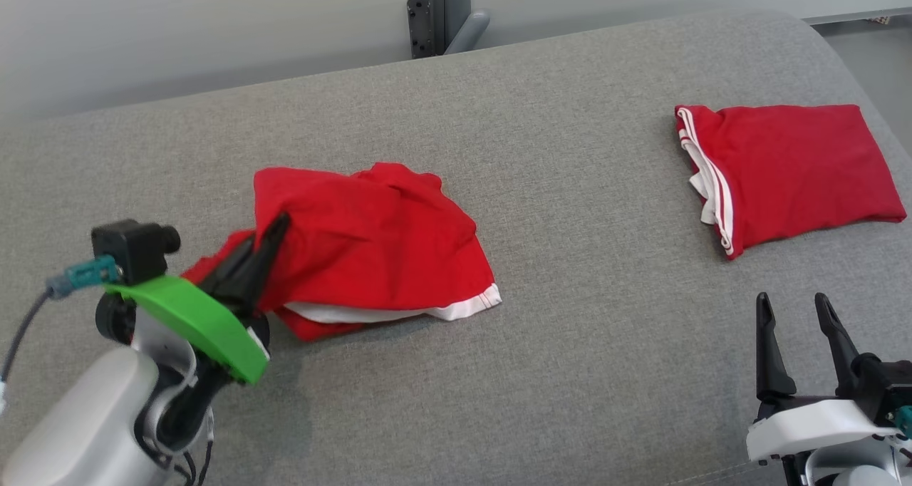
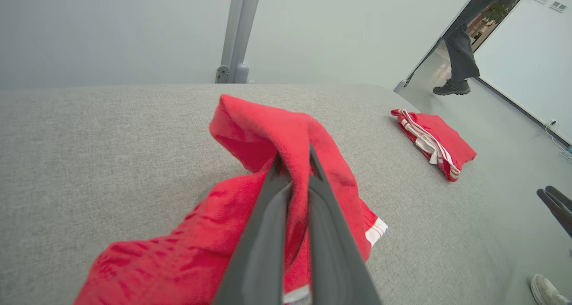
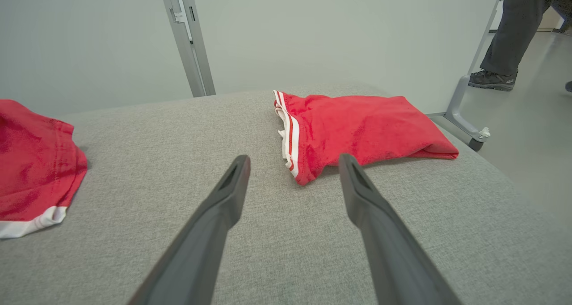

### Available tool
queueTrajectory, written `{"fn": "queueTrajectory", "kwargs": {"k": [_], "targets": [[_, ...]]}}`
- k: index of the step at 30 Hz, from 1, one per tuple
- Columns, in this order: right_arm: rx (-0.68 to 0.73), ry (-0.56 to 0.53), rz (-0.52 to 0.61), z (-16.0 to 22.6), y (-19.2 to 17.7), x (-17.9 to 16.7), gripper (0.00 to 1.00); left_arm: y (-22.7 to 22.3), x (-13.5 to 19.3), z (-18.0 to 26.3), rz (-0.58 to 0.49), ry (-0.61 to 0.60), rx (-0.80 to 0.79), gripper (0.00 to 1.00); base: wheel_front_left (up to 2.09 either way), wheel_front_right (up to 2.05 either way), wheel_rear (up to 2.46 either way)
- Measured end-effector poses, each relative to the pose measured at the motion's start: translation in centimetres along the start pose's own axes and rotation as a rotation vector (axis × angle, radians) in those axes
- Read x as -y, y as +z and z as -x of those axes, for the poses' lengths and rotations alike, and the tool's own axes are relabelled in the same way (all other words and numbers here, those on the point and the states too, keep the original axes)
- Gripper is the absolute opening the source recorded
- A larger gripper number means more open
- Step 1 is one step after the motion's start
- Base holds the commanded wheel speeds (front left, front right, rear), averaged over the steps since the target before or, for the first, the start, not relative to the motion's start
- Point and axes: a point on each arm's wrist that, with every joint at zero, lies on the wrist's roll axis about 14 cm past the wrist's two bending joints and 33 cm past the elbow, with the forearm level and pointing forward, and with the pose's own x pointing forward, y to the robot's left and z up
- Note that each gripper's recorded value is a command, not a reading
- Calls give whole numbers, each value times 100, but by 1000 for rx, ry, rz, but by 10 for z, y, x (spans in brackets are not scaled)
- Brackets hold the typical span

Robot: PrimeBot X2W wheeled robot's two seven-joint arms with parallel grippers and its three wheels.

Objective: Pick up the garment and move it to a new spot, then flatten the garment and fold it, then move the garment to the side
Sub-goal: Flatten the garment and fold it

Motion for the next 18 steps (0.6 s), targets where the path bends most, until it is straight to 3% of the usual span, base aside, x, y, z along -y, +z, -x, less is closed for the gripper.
{"fn": "queueTrajectory", "kwargs": {"k": [3, 6, 11, 18], "targets": [[-2, -9, -3, 4, -1, 3, 100, -33, 16, 17, -28, -28, -72, 0, 0, 0, 0], [-8, -18, -5, 6, -2, 6, 100, -77, 39, 40, 29, -55, -179, 0, 0, 0, 0], [-16, 4, -11, 2, -5, -1, 100, -130, 50, 76, 105, -22, -322, 0, 0, 0, 0], [-12, 60, -6, -9, -5, -20, 100, -113, 27, 71, 144, 78, -217, 0, 0, 0, 0]]}}
